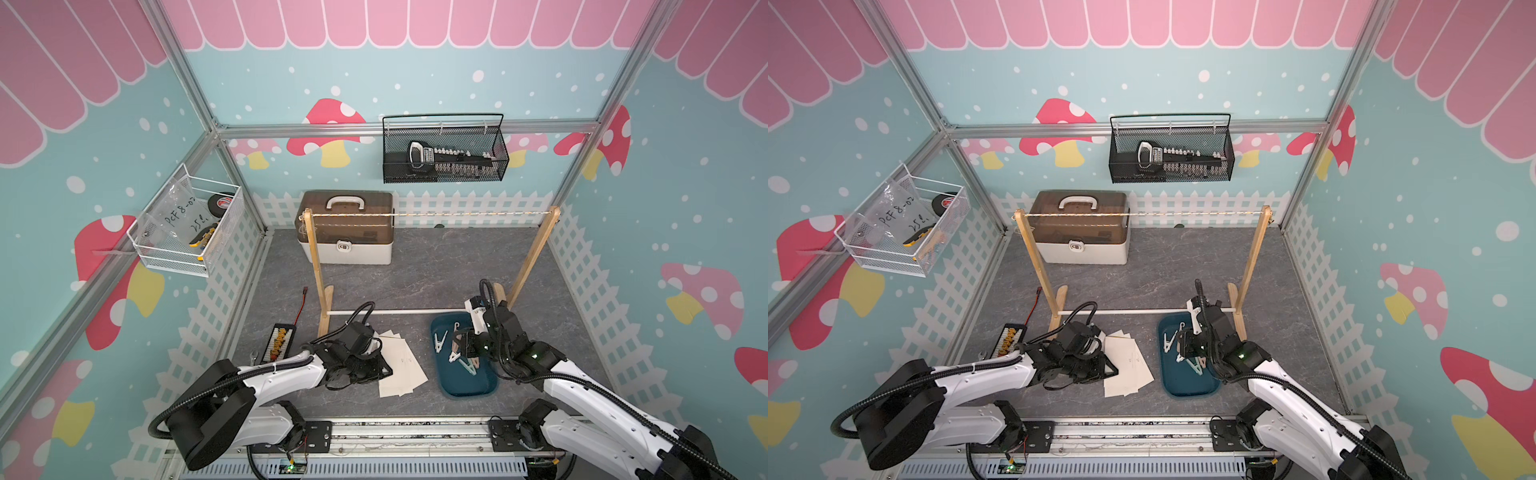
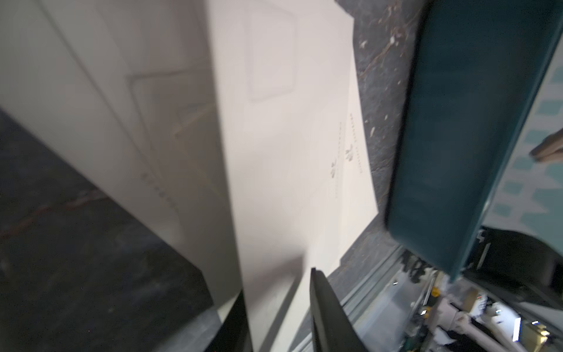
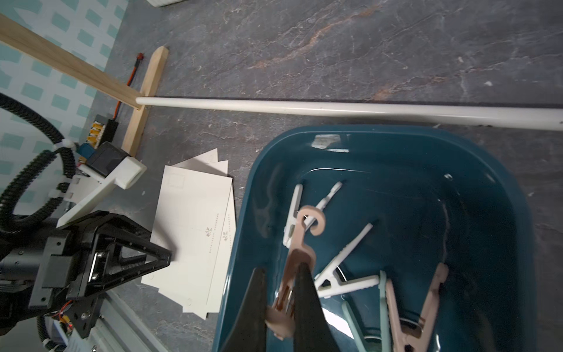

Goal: Remove the postcards from the strings
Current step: Place the postcard on the postcard.

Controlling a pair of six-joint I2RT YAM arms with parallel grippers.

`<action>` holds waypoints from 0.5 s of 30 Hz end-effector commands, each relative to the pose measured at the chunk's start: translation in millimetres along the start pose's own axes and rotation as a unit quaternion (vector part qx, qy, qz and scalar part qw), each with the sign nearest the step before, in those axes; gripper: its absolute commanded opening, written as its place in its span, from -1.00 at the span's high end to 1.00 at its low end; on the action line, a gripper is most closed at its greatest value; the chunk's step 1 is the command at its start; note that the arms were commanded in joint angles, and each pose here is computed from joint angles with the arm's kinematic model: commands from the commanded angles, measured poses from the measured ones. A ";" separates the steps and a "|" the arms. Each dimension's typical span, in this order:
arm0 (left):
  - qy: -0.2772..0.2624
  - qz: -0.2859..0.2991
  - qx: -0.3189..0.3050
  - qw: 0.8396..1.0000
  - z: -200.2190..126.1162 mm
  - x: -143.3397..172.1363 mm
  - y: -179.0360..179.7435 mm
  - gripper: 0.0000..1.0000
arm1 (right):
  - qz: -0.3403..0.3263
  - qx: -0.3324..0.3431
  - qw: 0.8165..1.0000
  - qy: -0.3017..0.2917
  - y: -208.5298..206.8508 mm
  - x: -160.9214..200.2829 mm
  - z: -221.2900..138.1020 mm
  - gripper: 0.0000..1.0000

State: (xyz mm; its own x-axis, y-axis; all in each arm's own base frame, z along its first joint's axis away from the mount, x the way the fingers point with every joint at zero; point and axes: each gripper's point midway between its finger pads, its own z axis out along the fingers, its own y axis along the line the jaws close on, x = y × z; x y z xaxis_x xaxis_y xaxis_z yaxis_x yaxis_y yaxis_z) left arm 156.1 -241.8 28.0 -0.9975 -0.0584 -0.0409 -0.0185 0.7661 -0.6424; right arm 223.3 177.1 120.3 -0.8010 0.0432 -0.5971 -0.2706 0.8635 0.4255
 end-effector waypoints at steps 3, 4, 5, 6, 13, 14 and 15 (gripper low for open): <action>-0.019 0.031 -0.022 0.999 -9.9 -14.1 -7.2 -0.21 | 0.008 0.034 0.999 0.005 -14.5 7.0 8.4 1.00; -0.025 0.037 -0.034 0.998 -13.8 -16.3 -5.8 -0.26 | 0.009 0.034 0.999 0.005 -14.2 6.7 9.6 1.00; -0.032 0.046 -0.049 0.997 -18.6 -18.6 -4.0 -0.29 | 0.010 0.035 0.999 0.005 -14.2 6.0 10.9 1.00; -0.042 0.052 -0.067 0.996 -24.3 -21.9 -1.5 -0.31 | 0.011 0.035 0.999 0.007 -14.5 6.0 12.7 0.99; -0.216 0.118 -0.249 0.937 -107.6 -77.9 16.7 -0.99 | 0.012 0.053 0.998 0.031 -20.4 11.5 28.0 0.69; -0.253 0.126 -0.259 0.924 -122.6 -87.7 13.4 -1.00 | 0.011 0.053 0.998 0.032 -19.7 10.2 29.4 0.62; -0.290 0.133 -0.267 0.909 -138.1 -97.3 9.3 -0.99 | 0.010 0.055 0.998 0.035 -20.1 9.8 30.9 0.52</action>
State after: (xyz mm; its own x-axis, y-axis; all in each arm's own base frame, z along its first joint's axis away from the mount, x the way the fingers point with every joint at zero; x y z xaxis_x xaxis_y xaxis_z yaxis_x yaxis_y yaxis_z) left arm 222.8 -188.0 104.6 -0.8811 -0.0696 -0.4677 0.0962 0.9420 -0.3214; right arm 230.4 171.6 80.0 -0.8520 0.0198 -0.5231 -0.1978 0.9130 0.3567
